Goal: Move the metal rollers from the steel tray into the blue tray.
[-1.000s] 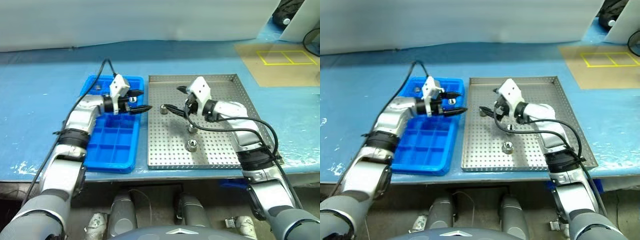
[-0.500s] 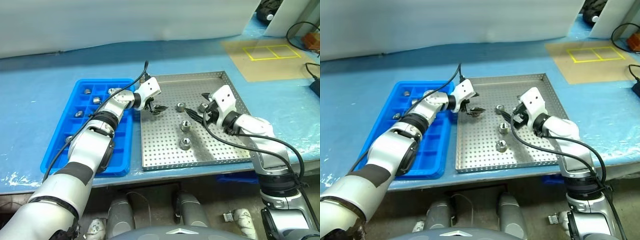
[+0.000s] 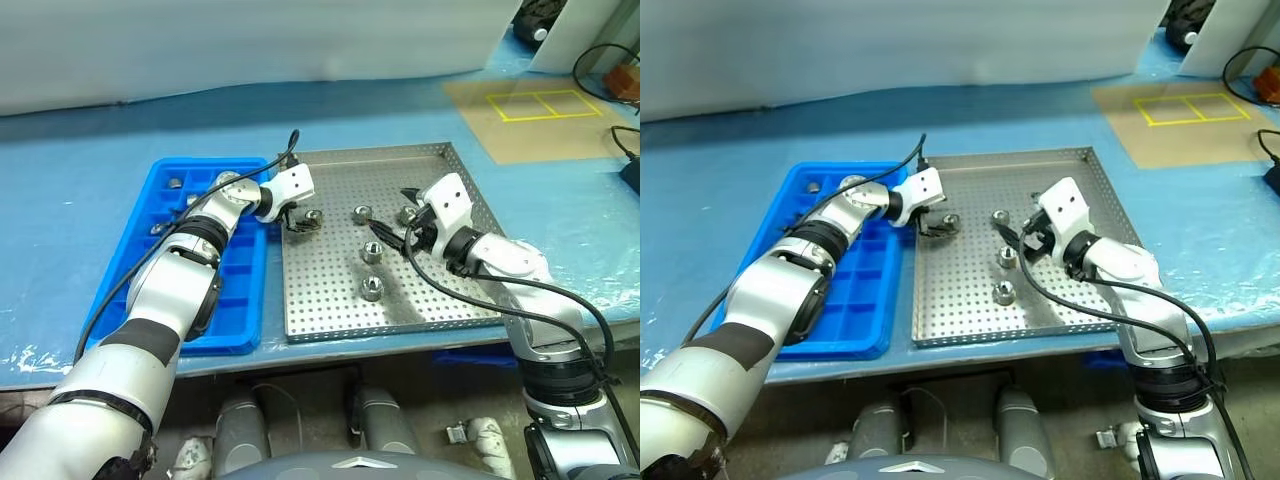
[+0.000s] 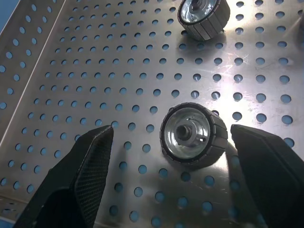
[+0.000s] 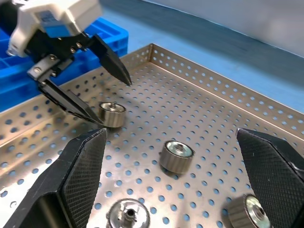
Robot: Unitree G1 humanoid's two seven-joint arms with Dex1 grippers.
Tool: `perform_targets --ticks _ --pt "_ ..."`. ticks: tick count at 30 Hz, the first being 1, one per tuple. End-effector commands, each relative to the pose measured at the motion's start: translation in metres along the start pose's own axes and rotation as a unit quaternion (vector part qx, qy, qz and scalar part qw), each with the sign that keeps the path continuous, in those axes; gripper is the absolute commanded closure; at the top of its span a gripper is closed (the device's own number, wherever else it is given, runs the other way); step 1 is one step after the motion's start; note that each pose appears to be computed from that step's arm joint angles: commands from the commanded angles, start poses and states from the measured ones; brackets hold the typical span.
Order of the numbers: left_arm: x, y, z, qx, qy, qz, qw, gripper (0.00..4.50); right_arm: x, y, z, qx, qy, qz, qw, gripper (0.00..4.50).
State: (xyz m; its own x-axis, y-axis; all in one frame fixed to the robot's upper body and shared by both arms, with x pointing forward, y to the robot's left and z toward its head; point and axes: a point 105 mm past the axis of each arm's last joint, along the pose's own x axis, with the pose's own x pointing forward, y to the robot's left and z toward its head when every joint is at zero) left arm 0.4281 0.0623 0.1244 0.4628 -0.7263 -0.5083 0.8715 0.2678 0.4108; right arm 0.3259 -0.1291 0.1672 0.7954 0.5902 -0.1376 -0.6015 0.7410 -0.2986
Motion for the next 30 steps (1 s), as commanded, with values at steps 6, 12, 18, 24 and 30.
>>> perform_targets --ticks 6,12,18,24,30 --pt "0.009 -0.003 0.002 -0.008 -0.011 0.017 1.000 0.36 0.000 -0.003 0.010 -0.025 -0.011 -0.005 1.000 0.00" --pt "0.011 -0.007 -0.013 -0.025 0.022 0.018 0.999 0.36 -0.002 -0.006 0.006 -0.027 -0.004 -0.014 1.000 0.00" --pt "0.012 -0.007 -0.017 -0.031 0.036 0.025 0.999 0.36 -0.001 -0.004 0.003 -0.028 -0.002 -0.016 0.999 0.00" --pt "0.012 -0.010 -0.018 -0.029 0.040 0.008 0.999 0.72 -0.003 -0.007 0.002 -0.028 -0.001 -0.024 0.999 0.00" --pt "0.010 -0.009 -0.020 -0.024 0.047 0.011 0.999 1.21 -0.002 -0.008 0.002 -0.030 -0.001 -0.027 0.999 0.00"
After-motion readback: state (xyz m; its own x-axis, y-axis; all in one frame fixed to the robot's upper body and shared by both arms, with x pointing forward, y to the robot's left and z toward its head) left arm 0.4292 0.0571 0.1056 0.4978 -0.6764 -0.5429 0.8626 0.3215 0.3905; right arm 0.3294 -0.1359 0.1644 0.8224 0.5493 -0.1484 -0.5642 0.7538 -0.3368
